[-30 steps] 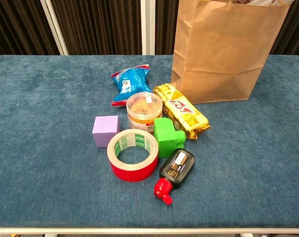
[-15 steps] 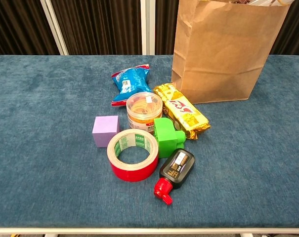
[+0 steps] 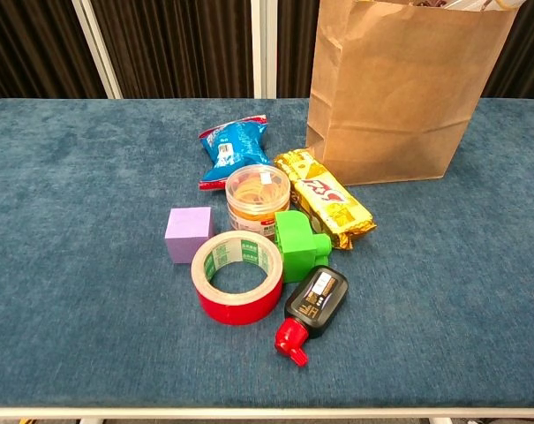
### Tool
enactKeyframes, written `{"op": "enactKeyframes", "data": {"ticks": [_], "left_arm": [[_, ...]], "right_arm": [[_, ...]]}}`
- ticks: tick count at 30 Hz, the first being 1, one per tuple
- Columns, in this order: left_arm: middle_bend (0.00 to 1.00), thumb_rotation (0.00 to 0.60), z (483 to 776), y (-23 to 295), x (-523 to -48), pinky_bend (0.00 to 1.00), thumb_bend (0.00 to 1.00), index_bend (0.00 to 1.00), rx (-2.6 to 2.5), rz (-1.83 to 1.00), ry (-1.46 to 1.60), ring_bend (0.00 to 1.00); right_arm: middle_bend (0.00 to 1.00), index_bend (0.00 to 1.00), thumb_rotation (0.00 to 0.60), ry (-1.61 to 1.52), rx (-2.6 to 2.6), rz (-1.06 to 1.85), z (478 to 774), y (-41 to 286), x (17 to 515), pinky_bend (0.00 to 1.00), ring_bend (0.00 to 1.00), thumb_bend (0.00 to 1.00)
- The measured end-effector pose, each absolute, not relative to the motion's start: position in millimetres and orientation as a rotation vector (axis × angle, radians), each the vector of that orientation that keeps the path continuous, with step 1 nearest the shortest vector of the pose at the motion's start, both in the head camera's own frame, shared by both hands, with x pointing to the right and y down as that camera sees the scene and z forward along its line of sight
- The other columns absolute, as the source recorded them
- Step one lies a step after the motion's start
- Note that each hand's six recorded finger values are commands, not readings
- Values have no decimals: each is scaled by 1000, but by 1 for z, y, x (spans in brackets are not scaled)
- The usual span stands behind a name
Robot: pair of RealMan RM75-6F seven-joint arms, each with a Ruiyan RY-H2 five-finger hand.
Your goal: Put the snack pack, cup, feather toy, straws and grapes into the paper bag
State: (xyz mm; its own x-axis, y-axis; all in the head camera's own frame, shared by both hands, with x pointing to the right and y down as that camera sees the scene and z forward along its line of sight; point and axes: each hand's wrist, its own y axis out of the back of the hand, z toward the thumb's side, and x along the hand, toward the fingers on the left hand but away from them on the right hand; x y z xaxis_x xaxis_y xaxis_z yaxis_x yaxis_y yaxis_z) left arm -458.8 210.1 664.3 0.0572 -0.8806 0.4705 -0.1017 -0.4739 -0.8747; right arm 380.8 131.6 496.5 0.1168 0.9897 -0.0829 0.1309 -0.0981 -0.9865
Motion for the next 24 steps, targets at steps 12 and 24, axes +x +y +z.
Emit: {"op": "enactKeyframes", "data": {"ticks": [12, 24], "left_arm": [[66, 600, 656, 214, -446, 131, 24, 148, -1714, -1422, 991, 14], [66, 600, 648, 215, -440, 131, 24, 148, -1725, -1405, 984, 14]], "right_arm": [[294, 392, 600, -1113, -1337, 1203, 554, 172, 415, 152, 89, 3], [280, 385, 600, -1095, -1329, 1245, 565, 168, 418, 138, 76, 7]]}}
